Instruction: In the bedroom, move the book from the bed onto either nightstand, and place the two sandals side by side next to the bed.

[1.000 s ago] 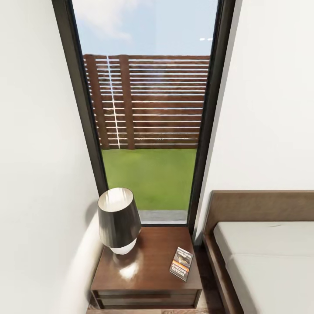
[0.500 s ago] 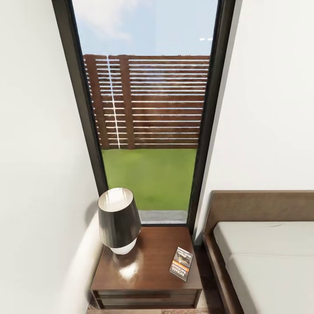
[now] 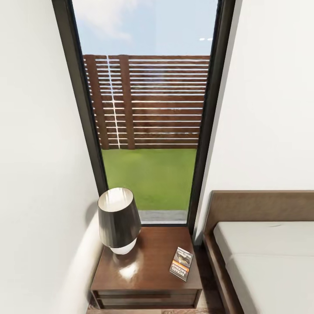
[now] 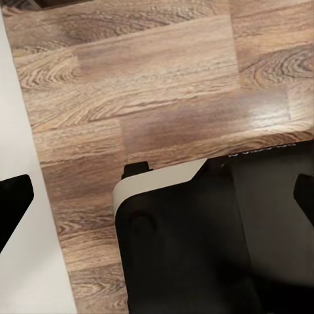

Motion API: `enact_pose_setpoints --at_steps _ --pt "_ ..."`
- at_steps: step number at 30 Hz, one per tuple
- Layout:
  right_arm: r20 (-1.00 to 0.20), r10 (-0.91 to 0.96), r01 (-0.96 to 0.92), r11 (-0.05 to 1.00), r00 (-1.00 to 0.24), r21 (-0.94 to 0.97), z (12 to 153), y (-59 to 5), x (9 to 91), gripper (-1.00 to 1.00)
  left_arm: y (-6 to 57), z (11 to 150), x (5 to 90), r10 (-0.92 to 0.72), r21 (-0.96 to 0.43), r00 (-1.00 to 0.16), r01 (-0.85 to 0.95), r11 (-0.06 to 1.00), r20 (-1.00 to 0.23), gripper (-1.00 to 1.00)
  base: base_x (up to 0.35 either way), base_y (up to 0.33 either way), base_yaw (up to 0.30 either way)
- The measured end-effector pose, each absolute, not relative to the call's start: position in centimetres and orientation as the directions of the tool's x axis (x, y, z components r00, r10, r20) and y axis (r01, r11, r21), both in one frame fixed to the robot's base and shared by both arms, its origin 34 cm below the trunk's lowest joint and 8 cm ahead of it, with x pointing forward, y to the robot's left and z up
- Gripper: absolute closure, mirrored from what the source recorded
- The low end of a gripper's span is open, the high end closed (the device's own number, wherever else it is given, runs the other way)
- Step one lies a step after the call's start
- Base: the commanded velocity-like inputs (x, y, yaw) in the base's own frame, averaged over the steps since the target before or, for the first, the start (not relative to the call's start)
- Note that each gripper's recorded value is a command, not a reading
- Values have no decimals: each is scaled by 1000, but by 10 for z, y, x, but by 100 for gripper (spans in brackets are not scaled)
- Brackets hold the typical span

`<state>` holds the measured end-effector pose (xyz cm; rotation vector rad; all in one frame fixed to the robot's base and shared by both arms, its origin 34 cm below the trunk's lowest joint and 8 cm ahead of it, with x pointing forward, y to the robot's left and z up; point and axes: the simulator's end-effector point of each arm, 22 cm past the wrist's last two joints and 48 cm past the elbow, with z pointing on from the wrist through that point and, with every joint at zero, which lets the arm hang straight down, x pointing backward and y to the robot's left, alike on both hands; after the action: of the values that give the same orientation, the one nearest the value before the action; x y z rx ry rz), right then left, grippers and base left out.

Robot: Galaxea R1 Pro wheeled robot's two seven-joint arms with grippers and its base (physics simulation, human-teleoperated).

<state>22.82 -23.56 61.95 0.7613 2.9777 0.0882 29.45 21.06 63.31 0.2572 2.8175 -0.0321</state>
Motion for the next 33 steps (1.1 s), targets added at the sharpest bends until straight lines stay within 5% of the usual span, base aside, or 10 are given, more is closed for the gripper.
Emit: enact_pose_setpoints --at_steps 33 --pt "-50 481 477 876 -875 72 619 -235 228 -100 212 633 293 177 7 -936 184 983 -305 -100 0 0 0"
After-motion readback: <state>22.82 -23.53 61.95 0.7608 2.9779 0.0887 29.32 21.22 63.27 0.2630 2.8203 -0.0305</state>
